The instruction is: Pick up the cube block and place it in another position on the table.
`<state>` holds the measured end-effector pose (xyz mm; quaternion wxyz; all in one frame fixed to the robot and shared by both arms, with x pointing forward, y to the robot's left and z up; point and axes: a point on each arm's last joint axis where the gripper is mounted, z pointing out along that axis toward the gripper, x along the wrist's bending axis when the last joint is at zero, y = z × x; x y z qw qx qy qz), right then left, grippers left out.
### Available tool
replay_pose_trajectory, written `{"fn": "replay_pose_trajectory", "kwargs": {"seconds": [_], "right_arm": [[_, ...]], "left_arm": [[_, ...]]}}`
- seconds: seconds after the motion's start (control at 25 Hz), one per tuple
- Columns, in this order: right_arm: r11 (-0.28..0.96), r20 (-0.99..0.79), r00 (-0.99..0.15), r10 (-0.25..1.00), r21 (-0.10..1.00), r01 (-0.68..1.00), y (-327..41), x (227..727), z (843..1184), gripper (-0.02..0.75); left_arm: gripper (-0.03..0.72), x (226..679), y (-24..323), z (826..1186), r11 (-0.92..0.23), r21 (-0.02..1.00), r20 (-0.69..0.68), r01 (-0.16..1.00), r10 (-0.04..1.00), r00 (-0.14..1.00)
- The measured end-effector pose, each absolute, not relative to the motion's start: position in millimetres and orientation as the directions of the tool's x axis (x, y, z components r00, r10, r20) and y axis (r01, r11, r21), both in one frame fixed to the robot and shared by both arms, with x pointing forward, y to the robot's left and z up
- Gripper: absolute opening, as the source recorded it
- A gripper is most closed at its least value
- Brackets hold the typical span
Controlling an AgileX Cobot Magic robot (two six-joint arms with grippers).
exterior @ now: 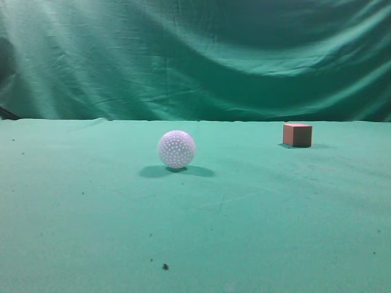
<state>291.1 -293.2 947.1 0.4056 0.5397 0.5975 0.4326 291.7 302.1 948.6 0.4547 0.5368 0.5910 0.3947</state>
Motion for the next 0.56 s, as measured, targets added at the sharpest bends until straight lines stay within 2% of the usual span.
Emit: {"fn": "replay_pose_trajectory", "kwargs": {"seconds": [0.56], "right_arm": [[0.039,-0.013,-0.088,0.996,0.952,0.304,-293.1,290.8,946.2,0.0]], "left_arm": [[0.262,291.7,302.1,948.6,0.112,0.955,-0.114,0.276,0.993,-0.01]]}}
